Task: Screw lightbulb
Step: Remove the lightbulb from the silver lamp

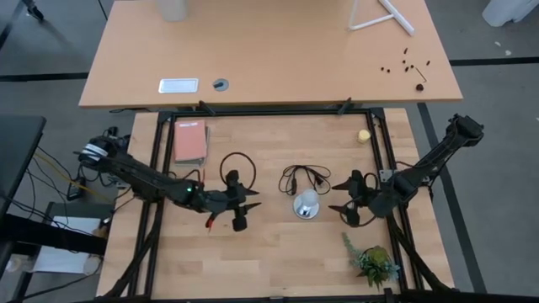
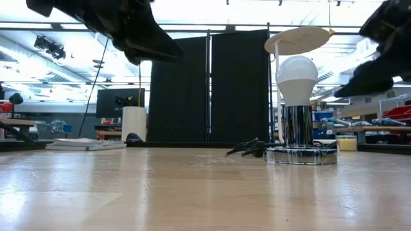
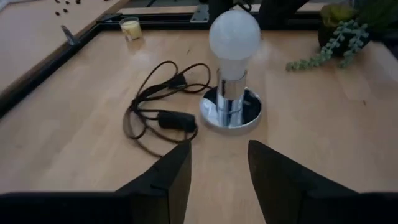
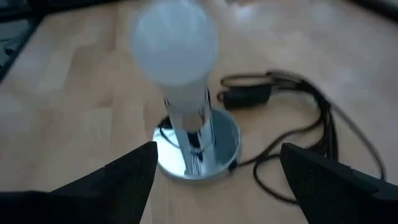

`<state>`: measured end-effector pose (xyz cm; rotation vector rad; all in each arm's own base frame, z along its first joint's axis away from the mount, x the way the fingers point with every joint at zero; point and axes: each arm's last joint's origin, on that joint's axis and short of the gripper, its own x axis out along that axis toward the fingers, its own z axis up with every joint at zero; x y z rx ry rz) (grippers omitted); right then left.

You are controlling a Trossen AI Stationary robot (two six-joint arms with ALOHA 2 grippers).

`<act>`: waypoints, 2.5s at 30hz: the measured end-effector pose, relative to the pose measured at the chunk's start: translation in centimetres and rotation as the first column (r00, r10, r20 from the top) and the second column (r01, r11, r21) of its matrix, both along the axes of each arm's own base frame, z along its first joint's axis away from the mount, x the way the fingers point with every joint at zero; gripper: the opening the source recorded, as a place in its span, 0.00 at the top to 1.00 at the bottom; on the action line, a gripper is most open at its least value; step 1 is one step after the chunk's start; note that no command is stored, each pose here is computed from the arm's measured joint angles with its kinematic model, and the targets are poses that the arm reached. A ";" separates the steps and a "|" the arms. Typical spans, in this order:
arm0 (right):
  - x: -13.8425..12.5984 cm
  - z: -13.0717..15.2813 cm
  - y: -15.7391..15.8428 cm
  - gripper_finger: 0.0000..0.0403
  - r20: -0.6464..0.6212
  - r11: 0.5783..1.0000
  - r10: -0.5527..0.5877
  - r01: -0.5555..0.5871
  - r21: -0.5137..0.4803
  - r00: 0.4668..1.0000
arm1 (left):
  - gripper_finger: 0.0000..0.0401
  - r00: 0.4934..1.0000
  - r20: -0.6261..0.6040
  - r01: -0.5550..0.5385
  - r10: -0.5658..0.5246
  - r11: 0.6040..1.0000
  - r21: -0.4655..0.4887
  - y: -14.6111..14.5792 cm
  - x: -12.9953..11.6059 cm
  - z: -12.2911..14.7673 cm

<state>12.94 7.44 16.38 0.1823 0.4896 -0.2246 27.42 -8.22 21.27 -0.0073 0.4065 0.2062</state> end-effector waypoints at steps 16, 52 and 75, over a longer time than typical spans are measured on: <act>3.3 -3.0 -0.4 0.14 -0.062 0.982 -0.185 0.181 -0.062 0.981 | 0.60 0.970 0.236 -0.063 0.063 0.998 -0.008 -1.1 6.2 -7.4; 12.5 -4.8 -3.0 0.14 -0.019 0.998 0.014 -0.016 -0.059 1.000 | 0.43 0.990 0.075 -0.120 0.121 0.993 -0.011 -0.8 7.7 -9.8; 12.6 -5.4 -0.5 0.14 0.034 0.997 0.055 -0.053 -0.056 0.998 | 0.37 0.991 -0.048 -0.116 0.121 0.988 0.102 -1.3 8.7 -9.2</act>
